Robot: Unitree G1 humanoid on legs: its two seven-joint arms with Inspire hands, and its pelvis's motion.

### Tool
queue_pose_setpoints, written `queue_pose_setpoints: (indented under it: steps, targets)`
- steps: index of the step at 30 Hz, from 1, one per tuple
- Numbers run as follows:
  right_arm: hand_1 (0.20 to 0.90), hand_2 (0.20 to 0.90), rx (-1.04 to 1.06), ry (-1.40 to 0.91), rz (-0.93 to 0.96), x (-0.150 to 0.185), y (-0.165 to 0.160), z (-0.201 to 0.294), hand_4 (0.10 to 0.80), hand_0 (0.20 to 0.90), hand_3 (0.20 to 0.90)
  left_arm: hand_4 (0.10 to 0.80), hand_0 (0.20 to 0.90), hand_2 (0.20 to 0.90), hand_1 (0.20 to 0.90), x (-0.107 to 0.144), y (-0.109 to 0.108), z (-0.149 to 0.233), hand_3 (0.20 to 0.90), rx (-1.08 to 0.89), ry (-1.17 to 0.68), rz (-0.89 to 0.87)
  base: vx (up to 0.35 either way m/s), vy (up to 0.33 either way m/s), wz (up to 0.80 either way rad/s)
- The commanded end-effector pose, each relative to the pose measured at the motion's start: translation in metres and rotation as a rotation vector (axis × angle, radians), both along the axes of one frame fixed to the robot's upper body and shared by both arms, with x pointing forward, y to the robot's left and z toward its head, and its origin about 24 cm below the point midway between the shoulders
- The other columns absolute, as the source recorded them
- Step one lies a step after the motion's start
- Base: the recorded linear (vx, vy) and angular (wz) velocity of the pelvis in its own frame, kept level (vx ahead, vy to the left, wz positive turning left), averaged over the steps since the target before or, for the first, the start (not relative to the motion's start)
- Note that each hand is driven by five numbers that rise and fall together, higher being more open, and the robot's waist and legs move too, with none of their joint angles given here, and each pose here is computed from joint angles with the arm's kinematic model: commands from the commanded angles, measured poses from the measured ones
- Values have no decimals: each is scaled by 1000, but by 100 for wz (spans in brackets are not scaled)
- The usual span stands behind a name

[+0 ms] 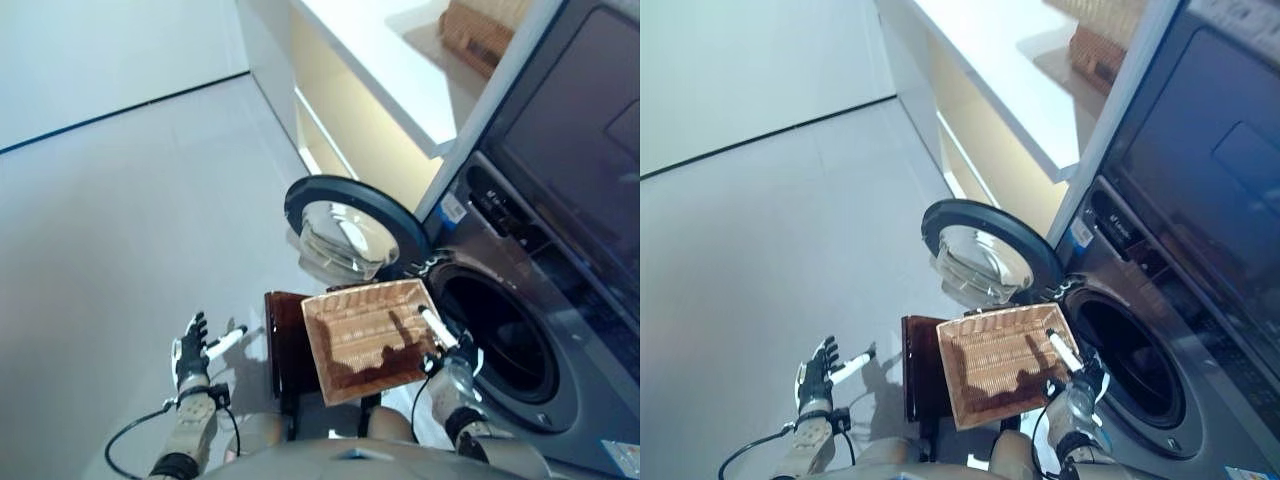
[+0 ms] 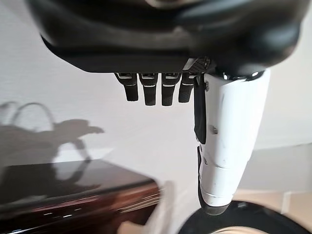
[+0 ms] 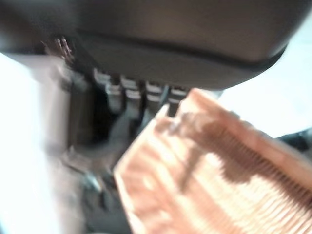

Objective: Pick up the clothes and place them into the washing machine

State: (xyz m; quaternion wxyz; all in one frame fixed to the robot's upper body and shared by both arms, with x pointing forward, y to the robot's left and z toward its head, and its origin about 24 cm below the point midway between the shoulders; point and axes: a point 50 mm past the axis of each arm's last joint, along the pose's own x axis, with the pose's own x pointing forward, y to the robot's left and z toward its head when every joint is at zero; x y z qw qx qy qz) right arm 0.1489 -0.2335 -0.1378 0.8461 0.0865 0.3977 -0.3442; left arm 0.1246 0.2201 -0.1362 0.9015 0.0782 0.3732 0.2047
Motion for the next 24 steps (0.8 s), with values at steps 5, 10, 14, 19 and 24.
queue_pose_setpoints:
  steps: [5,10,14,19,24]
  targets:
    - [900,900,-224,290,461,-43,-12,-12,800,900,900,800,900,900,900,-12,19,-7,900,4,93,-28,14,-33,-9]
    - [900,900,-319,566,739,-93,-10,-25,800,900,900,800,900,900,900,-28,8,-18,900,27,243,-190,7,-27,-1]
    - [900,900,-244,737,797,-128,-11,-30,800,900,900,800,900,900,900,-38,-6,-25,900,-29,311,-277,23,-30,-6]
    - [900,900,-249,751,768,-127,-14,-29,800,900,900,800,900,900,900,-40,-20,-28,900,-55,322,-333,11,-7,6]
    - [900,900,-274,731,740,-116,-20,-27,800,900,900,800,900,900,900,-40,-29,-29,900,-80,320,-361,0,0,0]
